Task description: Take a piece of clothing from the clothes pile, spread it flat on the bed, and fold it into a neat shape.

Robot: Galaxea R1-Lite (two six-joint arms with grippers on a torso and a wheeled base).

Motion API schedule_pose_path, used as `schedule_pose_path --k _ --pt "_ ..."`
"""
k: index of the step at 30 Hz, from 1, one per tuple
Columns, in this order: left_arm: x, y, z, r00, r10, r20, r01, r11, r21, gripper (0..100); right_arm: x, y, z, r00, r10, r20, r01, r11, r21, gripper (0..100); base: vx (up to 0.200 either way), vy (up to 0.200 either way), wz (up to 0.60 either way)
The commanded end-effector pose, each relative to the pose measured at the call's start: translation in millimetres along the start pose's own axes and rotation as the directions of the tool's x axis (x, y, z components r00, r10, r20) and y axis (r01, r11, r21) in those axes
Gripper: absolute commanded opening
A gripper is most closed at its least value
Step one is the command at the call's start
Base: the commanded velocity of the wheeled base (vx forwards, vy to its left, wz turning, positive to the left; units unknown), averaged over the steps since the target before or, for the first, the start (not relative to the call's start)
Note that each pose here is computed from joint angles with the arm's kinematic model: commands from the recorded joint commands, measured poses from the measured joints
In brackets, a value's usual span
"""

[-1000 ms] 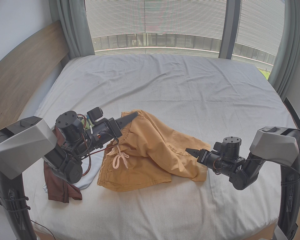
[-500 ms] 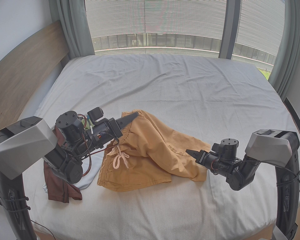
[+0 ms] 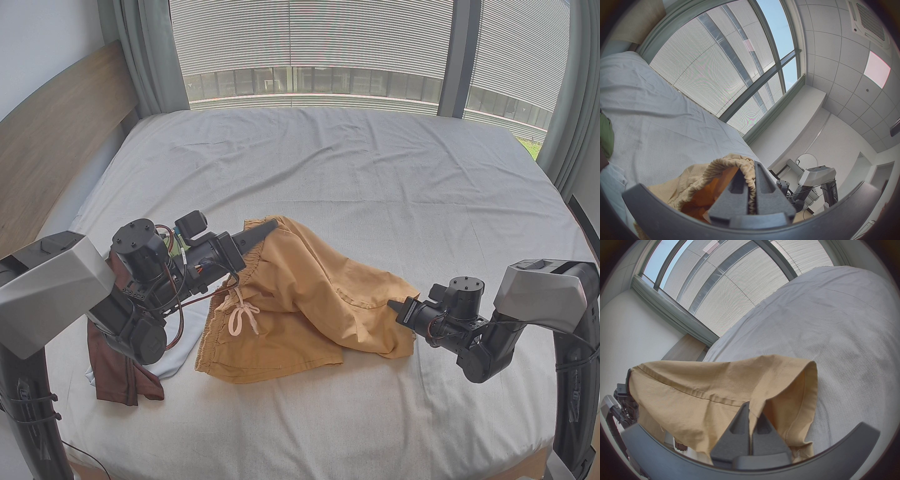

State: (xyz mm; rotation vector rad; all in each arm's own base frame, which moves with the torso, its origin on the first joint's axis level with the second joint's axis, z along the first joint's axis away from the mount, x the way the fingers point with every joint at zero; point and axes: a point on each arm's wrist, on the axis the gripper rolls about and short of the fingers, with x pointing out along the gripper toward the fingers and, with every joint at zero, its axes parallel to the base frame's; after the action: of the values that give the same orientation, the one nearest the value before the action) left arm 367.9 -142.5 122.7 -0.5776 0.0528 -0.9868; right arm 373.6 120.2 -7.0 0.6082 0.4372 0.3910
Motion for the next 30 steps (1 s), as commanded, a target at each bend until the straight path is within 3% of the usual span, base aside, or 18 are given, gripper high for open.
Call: schedule_pose_path --k 1,9,18,22,30 --pt "5.6 -2.4 9.1 0.999 -0.022 0.030 0.021 0.999 0.029 0 -25.3 18.9 24.8 0.997 0.071 0.031 -0.071 0.997 -0.004 0 0.000 0.000 0.00" --pt "6.2 -16.6 23.1 0.997 -0.053 0.060 0.049 0.997 0.058 0 -65.4 48.0 59.4 0.973 0.216 0.087 -0.212 0.976 -0.048 0 0.000 0.000 0.00" --pt "-5.3 -50.9 53.0 0.988 -0.105 0.112 0.093 0.990 0.110 0 -90.4 46.9 75.7 0.952 0.245 0.184 -0.224 0.966 -0.127 0 0.000 0.000 0.00" --pt "-4.8 -67.9 51.6 0.985 -0.137 0.104 0.126 0.986 0.109 0 -92.2 47.3 82.8 0.945 0.251 0.210 -0.223 0.963 -0.149 0 0.000 0.000 0.00" --pt "-12.5 -61.1 39.9 0.993 -0.081 0.087 0.071 0.991 0.109 0 -94.7 45.9 84.8 0.944 0.251 0.214 -0.222 0.963 -0.151 0 0.000 0.000 0.00"
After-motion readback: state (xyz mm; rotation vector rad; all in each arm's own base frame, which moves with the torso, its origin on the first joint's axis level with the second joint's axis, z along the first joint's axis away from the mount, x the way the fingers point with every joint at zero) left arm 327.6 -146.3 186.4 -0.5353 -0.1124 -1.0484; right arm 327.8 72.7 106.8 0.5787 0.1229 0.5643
